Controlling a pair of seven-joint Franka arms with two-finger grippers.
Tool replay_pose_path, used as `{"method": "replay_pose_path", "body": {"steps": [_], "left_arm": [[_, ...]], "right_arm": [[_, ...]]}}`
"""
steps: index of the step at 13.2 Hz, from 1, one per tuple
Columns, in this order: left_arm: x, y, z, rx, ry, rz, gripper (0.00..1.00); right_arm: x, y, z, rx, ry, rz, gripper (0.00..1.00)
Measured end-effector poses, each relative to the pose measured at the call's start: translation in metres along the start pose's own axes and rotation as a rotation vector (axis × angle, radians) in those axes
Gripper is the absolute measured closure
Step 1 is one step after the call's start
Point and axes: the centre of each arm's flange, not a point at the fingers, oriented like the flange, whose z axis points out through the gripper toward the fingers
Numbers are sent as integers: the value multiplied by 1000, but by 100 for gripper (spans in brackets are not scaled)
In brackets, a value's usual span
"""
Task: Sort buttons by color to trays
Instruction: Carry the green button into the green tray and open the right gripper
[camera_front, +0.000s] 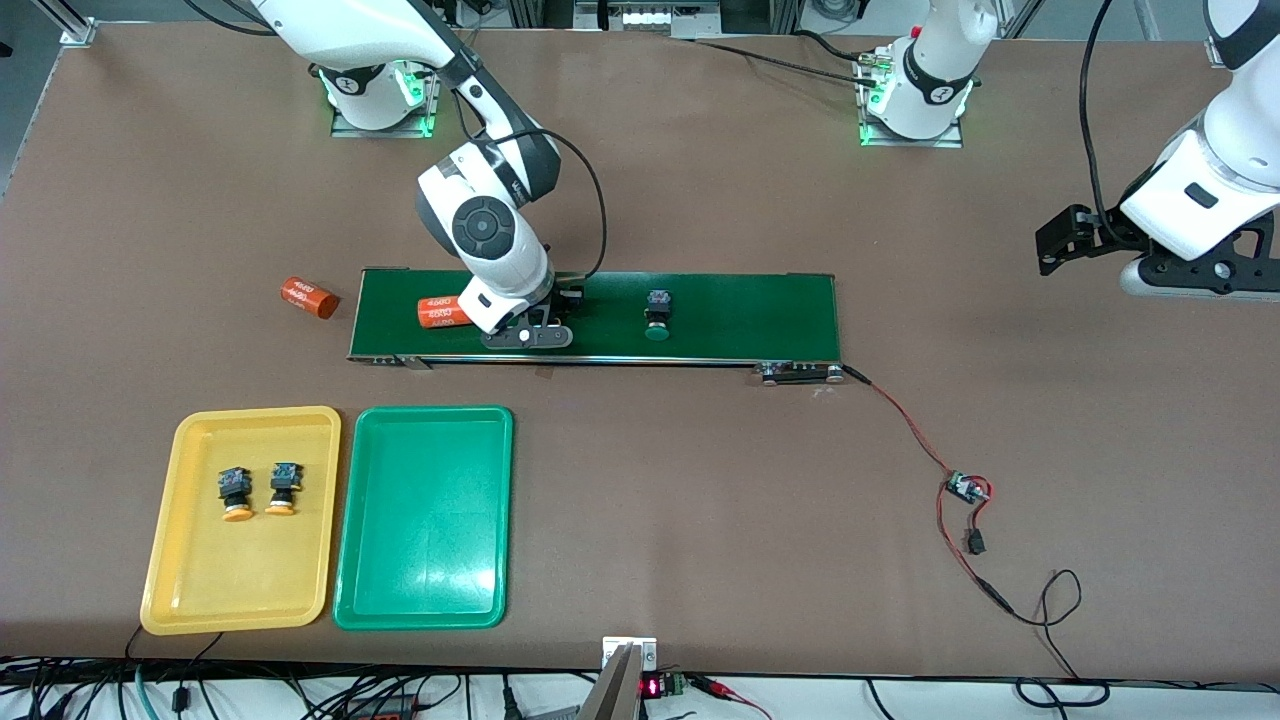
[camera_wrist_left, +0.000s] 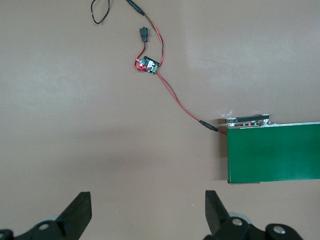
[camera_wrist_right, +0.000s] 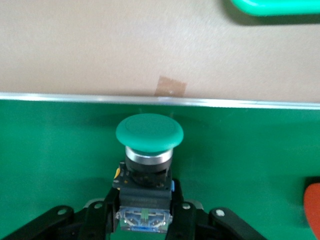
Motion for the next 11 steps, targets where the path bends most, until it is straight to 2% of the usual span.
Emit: {"method": "replay_pose_path", "body": {"steps": [3, 7, 11], "left_arm": [[0, 0, 0, 0, 0, 0, 0], [0, 1, 0, 0, -1, 1, 0], [-1, 1, 0, 0, -7, 2, 0]], "right_arm": [[23, 15, -22, 24, 50, 23, 59], [81, 59, -63, 41, 145, 30, 59], [128, 90, -51, 18, 162, -30, 59]]}}
